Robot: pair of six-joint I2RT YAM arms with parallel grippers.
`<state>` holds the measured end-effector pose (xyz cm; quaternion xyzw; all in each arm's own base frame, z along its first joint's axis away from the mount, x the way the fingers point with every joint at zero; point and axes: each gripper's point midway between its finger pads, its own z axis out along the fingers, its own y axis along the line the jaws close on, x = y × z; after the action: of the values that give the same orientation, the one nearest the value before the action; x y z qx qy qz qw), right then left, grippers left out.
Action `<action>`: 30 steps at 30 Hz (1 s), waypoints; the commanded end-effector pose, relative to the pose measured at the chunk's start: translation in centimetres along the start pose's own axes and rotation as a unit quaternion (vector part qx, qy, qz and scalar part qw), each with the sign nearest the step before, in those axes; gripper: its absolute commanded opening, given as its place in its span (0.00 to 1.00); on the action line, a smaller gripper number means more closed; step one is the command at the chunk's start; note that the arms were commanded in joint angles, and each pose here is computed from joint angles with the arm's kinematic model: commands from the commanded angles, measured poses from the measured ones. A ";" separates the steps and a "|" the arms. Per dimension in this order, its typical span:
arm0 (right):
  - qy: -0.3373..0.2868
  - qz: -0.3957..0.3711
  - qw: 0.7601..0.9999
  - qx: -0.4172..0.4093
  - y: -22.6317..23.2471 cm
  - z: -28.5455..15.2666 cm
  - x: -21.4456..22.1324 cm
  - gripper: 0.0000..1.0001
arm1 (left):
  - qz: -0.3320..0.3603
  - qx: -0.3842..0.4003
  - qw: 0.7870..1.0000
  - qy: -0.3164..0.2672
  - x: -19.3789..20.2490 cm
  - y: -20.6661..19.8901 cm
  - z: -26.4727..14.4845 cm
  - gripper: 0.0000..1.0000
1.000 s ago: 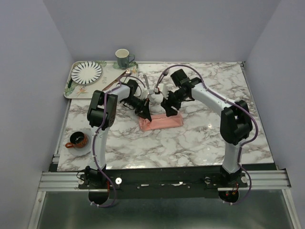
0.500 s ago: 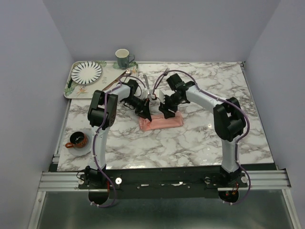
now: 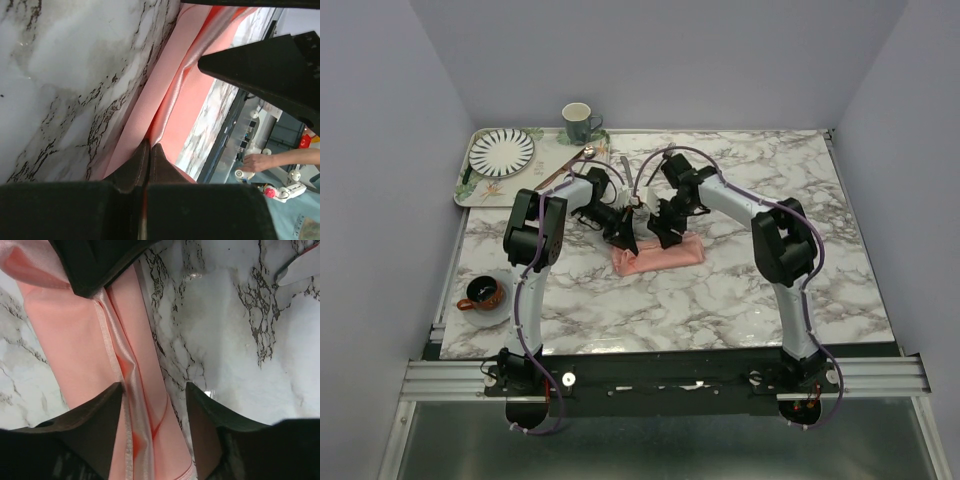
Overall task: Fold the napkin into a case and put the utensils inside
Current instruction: Fold the 2/3-rectangle-folded napkin at the center of the board, then smooth out the smaller rectangle-folded napkin at the center of the board.
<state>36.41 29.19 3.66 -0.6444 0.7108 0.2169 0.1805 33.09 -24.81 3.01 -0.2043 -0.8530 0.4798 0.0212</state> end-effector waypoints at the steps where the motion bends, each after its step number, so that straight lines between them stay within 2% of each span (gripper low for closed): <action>1: 0.026 0.018 0.999 -0.030 1.1 0.6 0.6 0.57 | 0.007 -0.033 0.999 0.010 1.2 2.4 0.3 0.00; 5: 0.033 0.013 0.998 -0.053 2.7 1.0 1.0 0.41 | 0.005 -0.035 0.999 0.011 1.8 2.2 0.1 0.00; 10: 0.036 0.005 0.996 -0.081 5.6 1.3 0.7 0.37 | -0.004 -0.035 0.999 0.010 3.0 2.2 -0.6 0.00; 16: 0.013 0.009 0.995 -0.096 7.2 1.3 -0.9 0.38 | -0.016 -0.023 1.000 0.013 5.0 1.2 -1.0 0.00; 19: 0.009 0.011 0.995 -0.101 7.6 1.6 -1.4 0.49 | -0.018 -0.019 1.000 0.013 5.5 0.9 -1.1 0.00; 20: 0.008 0.012 0.995 -0.103 7.8 1.7 -1.5 0.56 | -0.019 -0.019 1.000 0.013 5.6 0.8 -1.1 0.00; 23: 0.007 0.019 0.994 -0.107 8.2 1.9 -1.6 0.65 | -0.021 -0.021 1.000 0.011 5.6 1.0 -1.1 0.00; 28: 0.016 0.017 0.995 -0.098 8.3 2.6 -1.5 0.65 | -0.031 -0.019 0.999 0.002 5.2 1.5 -1.5 0.00; 30: 0.027 0.020 0.995 -0.089 8.1 3.0 -1.3 0.55 | -0.031 -0.016 0.999 -0.003 4.9 1.4 -1.7 0.00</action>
<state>29.43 32.14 2.85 -0.6518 0.6993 0.2729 0.1075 28.22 -22.03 2.82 -0.1649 -0.8565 0.4854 0.0593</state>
